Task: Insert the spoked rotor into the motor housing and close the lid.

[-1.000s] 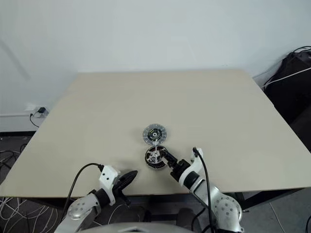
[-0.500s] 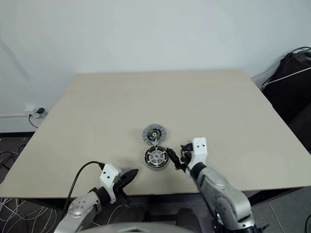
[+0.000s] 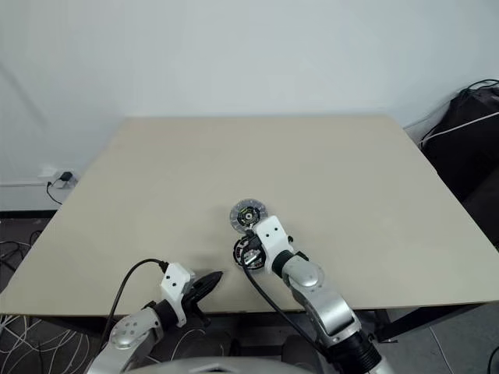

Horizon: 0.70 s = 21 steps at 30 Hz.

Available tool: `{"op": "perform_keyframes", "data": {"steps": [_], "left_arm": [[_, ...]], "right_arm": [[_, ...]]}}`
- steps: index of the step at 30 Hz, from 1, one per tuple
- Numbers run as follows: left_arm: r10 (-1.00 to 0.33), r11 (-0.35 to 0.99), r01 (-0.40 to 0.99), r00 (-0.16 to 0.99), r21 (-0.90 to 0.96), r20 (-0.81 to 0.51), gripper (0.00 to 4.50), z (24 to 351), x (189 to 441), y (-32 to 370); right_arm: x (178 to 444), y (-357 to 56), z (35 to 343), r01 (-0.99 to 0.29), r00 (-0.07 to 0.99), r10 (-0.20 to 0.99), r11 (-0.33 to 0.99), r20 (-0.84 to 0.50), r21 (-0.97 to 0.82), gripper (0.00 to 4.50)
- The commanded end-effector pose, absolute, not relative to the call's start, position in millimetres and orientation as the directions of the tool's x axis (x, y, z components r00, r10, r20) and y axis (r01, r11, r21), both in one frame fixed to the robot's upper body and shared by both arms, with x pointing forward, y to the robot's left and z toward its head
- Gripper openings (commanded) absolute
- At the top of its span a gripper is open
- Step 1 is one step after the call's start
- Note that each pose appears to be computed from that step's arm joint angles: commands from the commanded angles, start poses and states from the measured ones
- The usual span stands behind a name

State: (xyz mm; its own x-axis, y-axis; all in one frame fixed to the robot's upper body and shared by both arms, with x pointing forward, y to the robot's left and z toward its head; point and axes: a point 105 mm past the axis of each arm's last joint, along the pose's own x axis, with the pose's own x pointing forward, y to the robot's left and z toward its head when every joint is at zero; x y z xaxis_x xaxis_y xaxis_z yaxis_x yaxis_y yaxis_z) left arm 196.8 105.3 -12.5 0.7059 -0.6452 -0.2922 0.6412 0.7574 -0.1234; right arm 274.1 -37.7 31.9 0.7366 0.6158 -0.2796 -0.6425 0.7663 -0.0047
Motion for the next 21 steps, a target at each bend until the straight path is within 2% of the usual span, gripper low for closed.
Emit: {"op": "perform_keyframes", "data": {"steps": [1,6,9,15,19,21], "left_arm": [[-0.655,0.75,0.654,0.713,-0.101,-0.251,0.0,-1,200,102],[-0.653,0.752,0.652,0.715,-0.099,-0.249,0.0,-1,200,102],[-0.653,0.752,0.652,0.716,-0.097,-0.247,0.0,-1,200,102],[-0.641,0.76,0.649,0.74,-0.034,-0.204,0.0,6,207,103],[-0.648,0.751,0.66,0.742,0.014,-0.169,0.0,11,209,102],[-0.655,0.745,0.666,0.739,0.029,-0.158,0.0,12,210,100]], "right_arm": [[279,-35,33,-0.654,0.732,0.624,0.756,-0.273,-0.027,0.02],[268,-42,3,-0.669,0.682,0.608,0.744,-0.407,-0.009,0.02],[265,-47,-2,-0.665,0.674,0.596,0.747,-0.437,-0.008,0.02],[272,-50,36,-0.7,0.687,0.643,0.71,-0.34,-0.071,0.02],[263,-55,49,-0.814,0.578,0.712,0.537,-0.4,-0.219,0.02],[258,-58,50,-0.854,0.52,0.726,0.447,-0.45,-0.266,0.4]]}}
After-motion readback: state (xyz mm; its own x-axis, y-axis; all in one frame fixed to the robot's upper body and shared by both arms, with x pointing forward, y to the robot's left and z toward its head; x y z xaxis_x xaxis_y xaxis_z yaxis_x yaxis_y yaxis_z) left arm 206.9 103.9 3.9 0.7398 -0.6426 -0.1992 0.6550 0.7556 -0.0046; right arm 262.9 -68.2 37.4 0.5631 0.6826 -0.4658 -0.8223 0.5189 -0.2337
